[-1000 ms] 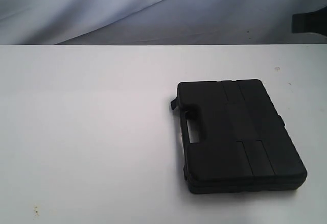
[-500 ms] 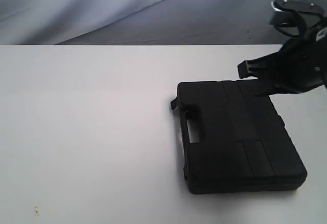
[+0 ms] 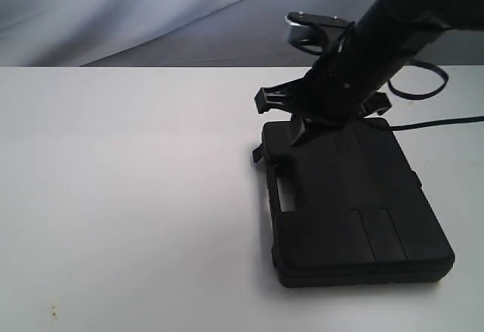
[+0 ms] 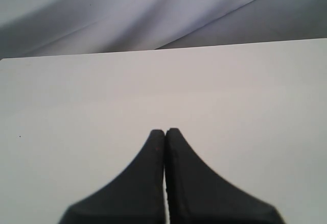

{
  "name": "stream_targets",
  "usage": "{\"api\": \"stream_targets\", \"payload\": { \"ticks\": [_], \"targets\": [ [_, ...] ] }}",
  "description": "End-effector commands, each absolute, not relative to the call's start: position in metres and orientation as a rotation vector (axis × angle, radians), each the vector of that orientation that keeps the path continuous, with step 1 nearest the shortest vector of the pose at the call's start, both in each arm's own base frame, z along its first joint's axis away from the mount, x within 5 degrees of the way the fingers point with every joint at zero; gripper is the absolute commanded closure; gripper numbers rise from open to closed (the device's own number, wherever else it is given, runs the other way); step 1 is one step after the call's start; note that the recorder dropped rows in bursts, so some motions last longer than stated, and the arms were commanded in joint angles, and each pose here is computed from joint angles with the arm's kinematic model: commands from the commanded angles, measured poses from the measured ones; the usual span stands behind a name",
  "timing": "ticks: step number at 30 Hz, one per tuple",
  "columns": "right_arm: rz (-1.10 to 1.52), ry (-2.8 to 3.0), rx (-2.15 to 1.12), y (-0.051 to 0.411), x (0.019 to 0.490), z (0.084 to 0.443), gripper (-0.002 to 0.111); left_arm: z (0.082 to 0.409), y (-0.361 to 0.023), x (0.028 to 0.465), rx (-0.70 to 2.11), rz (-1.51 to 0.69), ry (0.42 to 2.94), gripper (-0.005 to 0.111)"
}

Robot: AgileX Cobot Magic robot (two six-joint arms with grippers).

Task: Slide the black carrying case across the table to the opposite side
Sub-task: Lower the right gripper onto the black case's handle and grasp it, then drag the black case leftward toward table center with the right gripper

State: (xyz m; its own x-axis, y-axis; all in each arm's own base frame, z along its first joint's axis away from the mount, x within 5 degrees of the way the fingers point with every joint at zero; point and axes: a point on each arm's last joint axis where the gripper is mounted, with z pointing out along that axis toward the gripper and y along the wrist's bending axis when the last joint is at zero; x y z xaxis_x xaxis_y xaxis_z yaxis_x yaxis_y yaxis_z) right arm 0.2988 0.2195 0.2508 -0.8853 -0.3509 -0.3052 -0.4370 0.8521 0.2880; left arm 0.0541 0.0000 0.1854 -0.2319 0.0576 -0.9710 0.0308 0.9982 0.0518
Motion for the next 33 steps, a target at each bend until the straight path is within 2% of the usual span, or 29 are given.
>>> {"api": "stream_targets", "payload": {
  "ticks": [1,8,15,18,22,24,29,33],
  "targets": [
    [0.5,2.834,-0.602,0.235,0.307,0.234,0.108,0.184,0.0,0.054,0.058,0.022,1.8,0.107],
    [0.49,2.884,-0.531,0.247,0.318,0.211,0.108,0.184,0.0,0.054,0.058,0.022,1.8,0.107],
    [0.501,2.875,-0.513,0.248,0.319,0.209,0.108,0.184,0.0,0.054,0.058,0.022,1.8,0.107],
    [0.5,2.877,-0.513,0.248,0.319,0.208,0.101,0.184,0.0,0.054,0.058,0.022,1.8,0.107],
    [0.497,2.883,-0.513,0.248,0.32,0.206,0.082,0.184,0.0,0.054,0.058,0.022,1.8,0.107],
    [0.498,2.88,-0.507,0.249,0.321,0.205,0.076,0.184,0.0,0.054,0.058,0.022,1.8,0.107],
    [0.486,2.905,-0.476,0.252,0.322,0.193,0.074,0.184,0.0,0.054,0.058,0.022,1.8,0.107],
    [0.357,2.933,-0.504,0.261,0.318,0.173,0.074,0.184,0.0,0.054,0.058,0.022,1.8,0.107]
  ]
}}
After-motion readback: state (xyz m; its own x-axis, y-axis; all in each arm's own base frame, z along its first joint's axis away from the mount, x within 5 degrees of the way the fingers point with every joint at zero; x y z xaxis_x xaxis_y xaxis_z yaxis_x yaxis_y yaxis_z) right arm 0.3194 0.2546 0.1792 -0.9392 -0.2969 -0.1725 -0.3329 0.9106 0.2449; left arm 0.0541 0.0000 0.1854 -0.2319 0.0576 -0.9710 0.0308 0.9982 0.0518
